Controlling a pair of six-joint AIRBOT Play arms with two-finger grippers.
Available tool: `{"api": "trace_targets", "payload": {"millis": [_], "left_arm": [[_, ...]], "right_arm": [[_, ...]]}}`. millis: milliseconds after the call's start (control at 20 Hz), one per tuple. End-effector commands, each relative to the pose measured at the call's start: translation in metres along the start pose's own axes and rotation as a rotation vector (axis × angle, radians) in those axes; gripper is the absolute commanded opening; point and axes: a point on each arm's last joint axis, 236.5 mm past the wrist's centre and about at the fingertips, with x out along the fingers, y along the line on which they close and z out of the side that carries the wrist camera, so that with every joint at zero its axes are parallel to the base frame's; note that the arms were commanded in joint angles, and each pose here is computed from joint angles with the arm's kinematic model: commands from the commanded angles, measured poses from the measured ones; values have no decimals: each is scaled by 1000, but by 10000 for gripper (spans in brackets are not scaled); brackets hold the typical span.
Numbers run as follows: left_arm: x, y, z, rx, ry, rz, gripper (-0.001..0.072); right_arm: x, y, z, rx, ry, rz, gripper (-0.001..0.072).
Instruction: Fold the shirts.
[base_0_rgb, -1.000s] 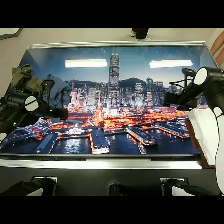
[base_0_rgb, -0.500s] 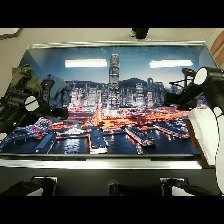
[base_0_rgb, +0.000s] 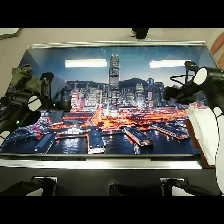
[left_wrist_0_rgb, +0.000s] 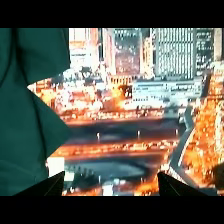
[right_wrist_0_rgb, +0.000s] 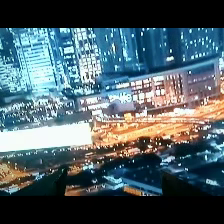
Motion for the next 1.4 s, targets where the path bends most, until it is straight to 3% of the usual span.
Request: {"api": "trace_targets", "payload": {"millis": [0, 200, 400, 600, 850, 900, 950, 1000, 1150, 1350], "left_arm": [[9, 14, 56, -75, -191, 4, 705], [49, 124, 71, -418, 3, 107, 706], [98, 165, 39, -748, 228, -1, 708], [141, 169, 40, -825, 204, -48, 710], [165, 140, 75, -818, 88, -202, 700], [165, 137, 73, -814, 99, -205, 540], [163, 130, 69, -815, 128, -225, 107], [157, 118, 73, -781, 134, -282, 24], [95, 70, 130, -592, -38, -506, 23], [-68, -3, 178, -191, -324, -528, 22]], "right_arm": [[-1, 4, 21, -1, -88, 14, 683], [-1, 6, 23, 2, -96, 24, 683], [-1, 17, 20, 22, -85, 73, 682], [0, 29, 19, 42, -74, 123, 682], [-1, 37, 13, 55, -50, 157, 682], [-1, 39, 11, 57, -39, 165, 683], [-1, 40, 10, 59, -36, 169, 683], [-1, 40, 10, 53, -35, 170, 682], [-4, 39, 3, -46, -12, 164, 682], [-30, 34, -6, -108, 6, 139, 682]]}}
